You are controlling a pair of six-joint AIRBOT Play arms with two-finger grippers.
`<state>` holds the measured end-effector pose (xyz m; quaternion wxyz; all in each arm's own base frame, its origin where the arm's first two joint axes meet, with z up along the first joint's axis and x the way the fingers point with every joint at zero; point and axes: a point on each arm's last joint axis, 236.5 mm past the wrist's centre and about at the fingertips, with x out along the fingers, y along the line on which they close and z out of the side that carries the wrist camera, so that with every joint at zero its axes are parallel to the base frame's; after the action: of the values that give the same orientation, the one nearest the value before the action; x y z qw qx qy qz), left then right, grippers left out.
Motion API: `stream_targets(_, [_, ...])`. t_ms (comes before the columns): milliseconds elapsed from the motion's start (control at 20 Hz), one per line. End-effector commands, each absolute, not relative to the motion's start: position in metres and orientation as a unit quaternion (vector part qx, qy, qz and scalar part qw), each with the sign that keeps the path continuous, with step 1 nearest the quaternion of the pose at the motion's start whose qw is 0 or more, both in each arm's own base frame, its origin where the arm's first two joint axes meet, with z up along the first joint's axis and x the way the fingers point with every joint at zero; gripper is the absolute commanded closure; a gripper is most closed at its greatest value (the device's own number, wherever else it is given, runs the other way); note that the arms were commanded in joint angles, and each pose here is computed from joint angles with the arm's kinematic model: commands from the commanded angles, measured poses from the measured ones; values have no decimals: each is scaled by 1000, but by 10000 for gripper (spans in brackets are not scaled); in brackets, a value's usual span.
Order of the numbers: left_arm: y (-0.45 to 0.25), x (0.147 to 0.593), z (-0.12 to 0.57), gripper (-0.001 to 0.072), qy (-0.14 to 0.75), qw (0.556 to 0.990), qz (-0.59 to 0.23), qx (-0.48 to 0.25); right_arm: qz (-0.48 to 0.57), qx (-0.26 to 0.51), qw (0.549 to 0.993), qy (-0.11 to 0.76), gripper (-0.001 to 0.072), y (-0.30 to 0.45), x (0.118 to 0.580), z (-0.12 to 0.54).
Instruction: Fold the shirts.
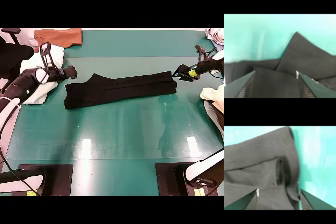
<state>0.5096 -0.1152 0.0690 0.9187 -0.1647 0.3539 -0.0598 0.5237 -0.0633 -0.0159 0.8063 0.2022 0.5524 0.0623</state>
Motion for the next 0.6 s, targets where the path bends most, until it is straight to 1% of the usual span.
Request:
stream_targets(0, [-126, 509, 98, 109, 357, 922, -89, -121, 66, 199, 808, 550, 85, -79, 517, -11])
stream_targets(50, [-135, 507, 100, 109, 358, 922, -101, -110, 65, 200, 809, 548, 39, -79, 518, -11])
stream_targets(150, [-159, 497, 86, 231, 383, 912, -137, -59, 73, 211, 806, 548, 21, -78, 519, -15])
stream_targets(200, [-172, 492, 73, 230, 405, 901, -155, -34, 93, 226, 799, 550, 5, -70, 519, -20])
stream_targets(250, [-185, 486, 59, 231, 432, 885, -173, -8, 112, 236, 790, 554, 5, -62, 518, -26])
stream_targets(400, [-207, 486, 33, 241, 491, 849, -194, 18, 128, 245, 767, 579, 5, -65, 508, -56])
stream_targets(550, [-217, 503, 43, 239, 484, 852, -202, 12, 145, 282, 757, 571, 4, -71, 508, -66])
